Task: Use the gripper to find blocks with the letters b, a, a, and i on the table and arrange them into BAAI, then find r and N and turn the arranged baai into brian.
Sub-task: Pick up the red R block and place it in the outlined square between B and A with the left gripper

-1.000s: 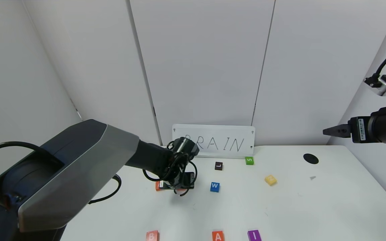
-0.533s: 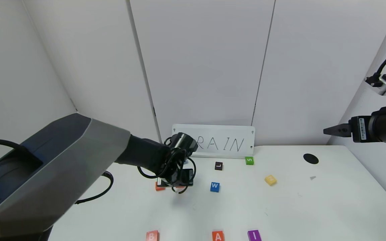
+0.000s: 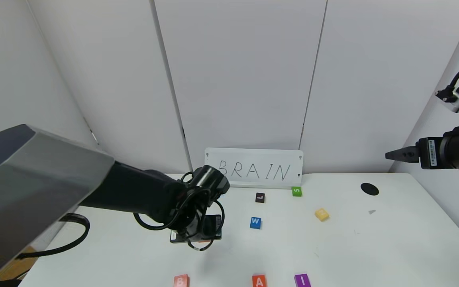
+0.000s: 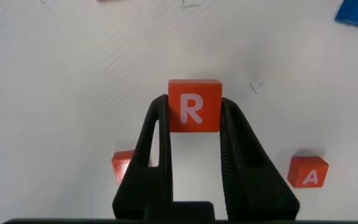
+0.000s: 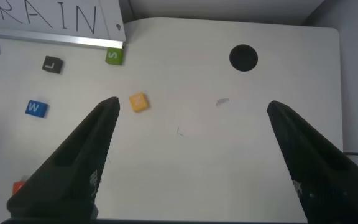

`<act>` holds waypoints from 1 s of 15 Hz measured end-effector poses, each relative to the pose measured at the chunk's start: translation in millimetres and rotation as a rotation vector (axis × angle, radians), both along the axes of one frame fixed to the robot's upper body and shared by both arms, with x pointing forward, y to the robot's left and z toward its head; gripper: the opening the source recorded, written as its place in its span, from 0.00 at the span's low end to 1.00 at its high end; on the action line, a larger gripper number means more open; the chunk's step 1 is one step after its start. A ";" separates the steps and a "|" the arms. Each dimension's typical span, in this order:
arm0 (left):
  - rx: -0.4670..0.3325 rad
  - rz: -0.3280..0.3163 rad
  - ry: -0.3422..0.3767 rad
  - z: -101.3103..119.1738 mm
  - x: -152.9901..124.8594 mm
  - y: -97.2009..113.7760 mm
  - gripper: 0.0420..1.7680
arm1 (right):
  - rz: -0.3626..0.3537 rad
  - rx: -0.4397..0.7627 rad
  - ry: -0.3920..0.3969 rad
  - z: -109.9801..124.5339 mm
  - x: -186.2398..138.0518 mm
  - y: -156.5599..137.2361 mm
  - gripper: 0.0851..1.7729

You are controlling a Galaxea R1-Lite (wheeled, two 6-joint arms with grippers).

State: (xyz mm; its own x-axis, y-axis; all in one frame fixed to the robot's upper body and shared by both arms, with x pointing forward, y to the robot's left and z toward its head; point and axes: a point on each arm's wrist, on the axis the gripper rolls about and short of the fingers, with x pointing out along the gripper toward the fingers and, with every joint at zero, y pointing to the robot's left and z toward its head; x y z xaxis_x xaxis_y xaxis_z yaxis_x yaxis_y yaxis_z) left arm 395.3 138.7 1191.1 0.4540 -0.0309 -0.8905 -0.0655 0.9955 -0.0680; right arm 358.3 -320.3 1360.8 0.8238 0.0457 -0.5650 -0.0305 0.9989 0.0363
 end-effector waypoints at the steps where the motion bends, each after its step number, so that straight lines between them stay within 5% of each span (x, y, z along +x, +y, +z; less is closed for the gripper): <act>1: -0.003 -0.001 0.005 0.3 -11.8 -1.1 0.26 | 0.000 0.000 0.000 0.1 -0.2 0.0 0.96; 8: -0.043 -0.036 0.002 -10.4 -65.4 -13.9 0.26 | 0.000 0.000 -0.002 0.5 -0.9 0.0 0.96; 15: -0.047 -0.068 0.006 -31.1 -78.6 -20.0 0.26 | 0.000 0.000 -0.001 0.5 -0.9 -0.1 0.96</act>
State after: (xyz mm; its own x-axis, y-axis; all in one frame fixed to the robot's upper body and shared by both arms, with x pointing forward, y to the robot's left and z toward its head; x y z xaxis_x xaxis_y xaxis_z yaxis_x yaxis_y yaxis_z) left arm 316.7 118.6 1160.0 0.4444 -0.1036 -0.8898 0.0015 0.9934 -0.1149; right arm 357.4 -320.4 1361.2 0.8247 0.0457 -0.5638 -0.0303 0.9989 0.0367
